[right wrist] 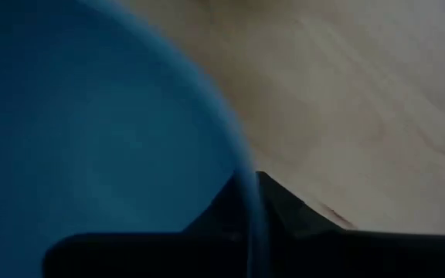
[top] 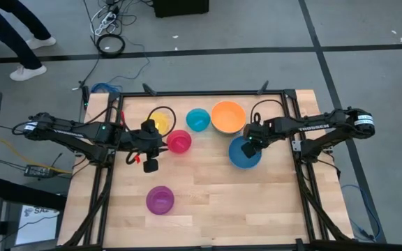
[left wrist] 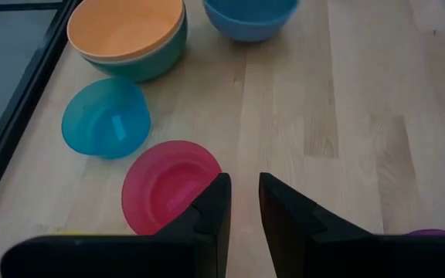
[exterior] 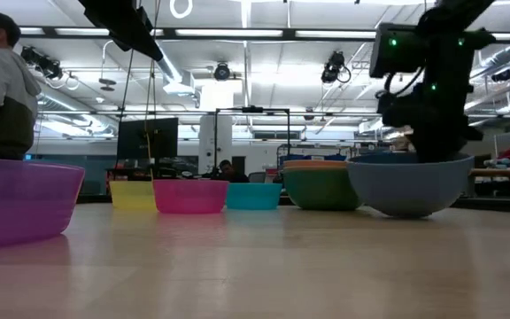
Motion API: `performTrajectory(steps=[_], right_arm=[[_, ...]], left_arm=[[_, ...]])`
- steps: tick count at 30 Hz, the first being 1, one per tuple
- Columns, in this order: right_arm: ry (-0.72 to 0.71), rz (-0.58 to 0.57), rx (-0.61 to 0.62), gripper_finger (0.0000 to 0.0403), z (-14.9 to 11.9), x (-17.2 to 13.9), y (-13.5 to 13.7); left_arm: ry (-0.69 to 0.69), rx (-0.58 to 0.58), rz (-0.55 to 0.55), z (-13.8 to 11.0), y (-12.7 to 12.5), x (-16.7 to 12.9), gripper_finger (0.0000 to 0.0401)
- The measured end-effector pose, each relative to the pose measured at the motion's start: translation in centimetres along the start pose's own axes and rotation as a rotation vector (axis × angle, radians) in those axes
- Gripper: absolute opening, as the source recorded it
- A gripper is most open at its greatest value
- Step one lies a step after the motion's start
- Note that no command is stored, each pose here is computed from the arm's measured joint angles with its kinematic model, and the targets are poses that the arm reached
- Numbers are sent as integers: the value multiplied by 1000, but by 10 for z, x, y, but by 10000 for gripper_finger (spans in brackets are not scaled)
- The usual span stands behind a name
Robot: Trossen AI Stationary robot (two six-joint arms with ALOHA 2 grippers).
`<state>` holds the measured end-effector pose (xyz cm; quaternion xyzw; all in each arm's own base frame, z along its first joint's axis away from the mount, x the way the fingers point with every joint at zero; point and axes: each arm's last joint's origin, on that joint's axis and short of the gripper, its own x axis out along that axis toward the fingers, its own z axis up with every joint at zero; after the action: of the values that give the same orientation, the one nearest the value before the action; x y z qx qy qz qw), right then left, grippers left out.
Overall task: Nest bowls inside each other
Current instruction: Stack the bottom blue bowl into the orange bowl
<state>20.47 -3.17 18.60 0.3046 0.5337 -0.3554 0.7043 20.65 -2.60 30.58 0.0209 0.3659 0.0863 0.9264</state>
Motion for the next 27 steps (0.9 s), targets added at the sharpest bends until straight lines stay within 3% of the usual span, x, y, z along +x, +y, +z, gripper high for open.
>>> performTrajectory(steps=[5,11,14,21,27], right_arm=[[-67,52,-37,2,23,-52,13],[-296,-20,-57,1,65,-93,13],[-346,-36,-53,1,92,-85,6],[-302,-29,-75,7,138,-37,-7],[-209,49,-51,65,150,-15,-15]], left_arm=[[-9,-2,-1,1,0,0,78],[-69,-8,-9,7,-1,0,78],[-88,5,-11,9,-1,0,78],[-83,-15,-11,8,-1,0,78],[-38,-34,-4,4,0,0,78]])
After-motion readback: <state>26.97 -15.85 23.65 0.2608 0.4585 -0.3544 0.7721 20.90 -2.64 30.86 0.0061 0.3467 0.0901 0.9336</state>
